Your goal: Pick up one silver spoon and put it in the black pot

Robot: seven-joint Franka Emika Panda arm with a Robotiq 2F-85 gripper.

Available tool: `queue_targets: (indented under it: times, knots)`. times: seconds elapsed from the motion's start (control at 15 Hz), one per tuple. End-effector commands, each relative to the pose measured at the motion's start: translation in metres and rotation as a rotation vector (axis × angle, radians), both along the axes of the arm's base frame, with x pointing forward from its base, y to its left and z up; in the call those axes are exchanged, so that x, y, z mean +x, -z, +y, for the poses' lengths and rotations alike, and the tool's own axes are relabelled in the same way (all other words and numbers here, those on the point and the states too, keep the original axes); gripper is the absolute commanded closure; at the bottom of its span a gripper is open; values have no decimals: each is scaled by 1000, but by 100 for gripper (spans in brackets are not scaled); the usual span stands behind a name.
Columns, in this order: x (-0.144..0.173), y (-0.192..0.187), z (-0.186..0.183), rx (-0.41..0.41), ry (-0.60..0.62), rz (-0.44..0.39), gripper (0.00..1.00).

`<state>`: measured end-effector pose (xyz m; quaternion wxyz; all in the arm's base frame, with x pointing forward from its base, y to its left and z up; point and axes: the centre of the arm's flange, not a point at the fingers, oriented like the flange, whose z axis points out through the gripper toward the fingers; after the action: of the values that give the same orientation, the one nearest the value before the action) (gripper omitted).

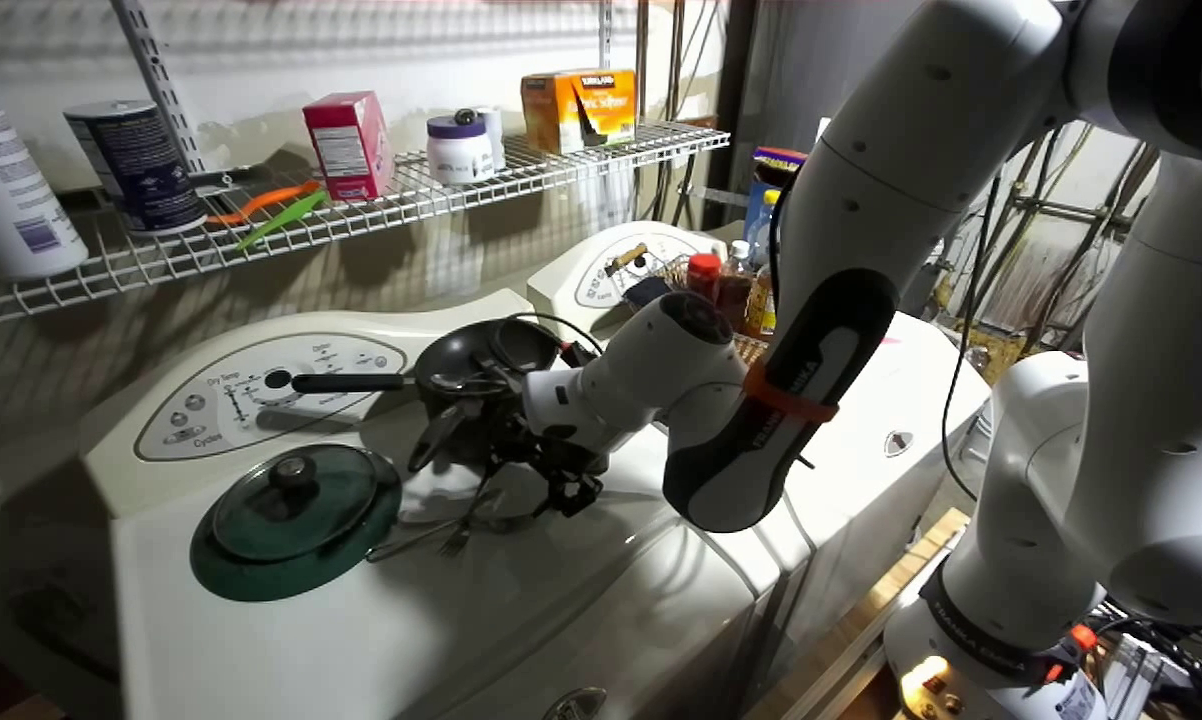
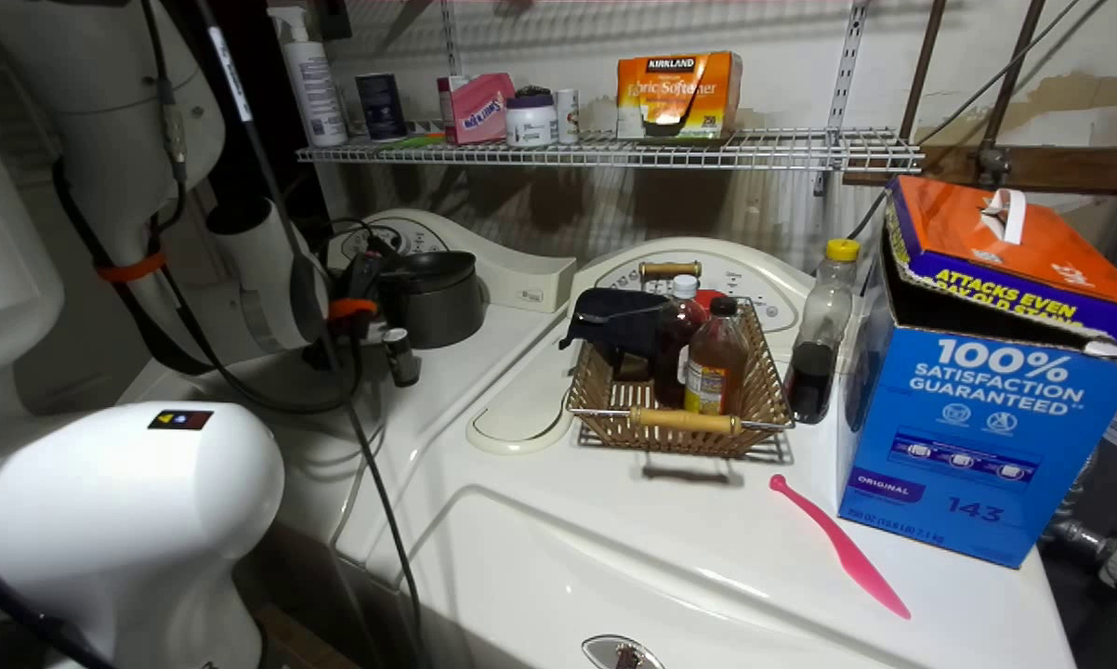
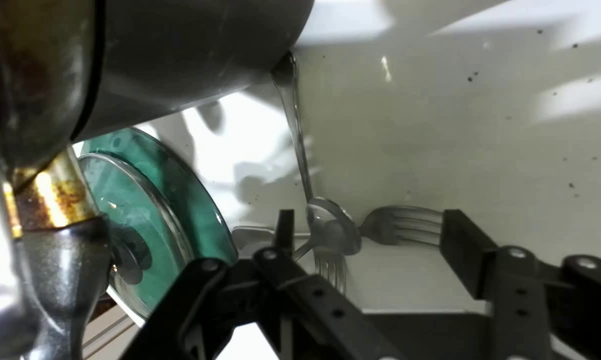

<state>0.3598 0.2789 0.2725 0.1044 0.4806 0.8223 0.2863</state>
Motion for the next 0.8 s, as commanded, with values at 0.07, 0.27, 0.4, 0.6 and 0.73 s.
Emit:
queue_targets:
  times: [0.07,0.27,0.4,0.6,0.73]
  knots:
    - [-12,20,26,-44,-28,-10,2]
    - [-16,24,34,-61,-56,-28,5]
    - [-17,24,39,-70,-70,-40,11]
    - [-18,24,45,-78,-85,-49,14]
    - [-19,25,48,-82,-89,-50,13]
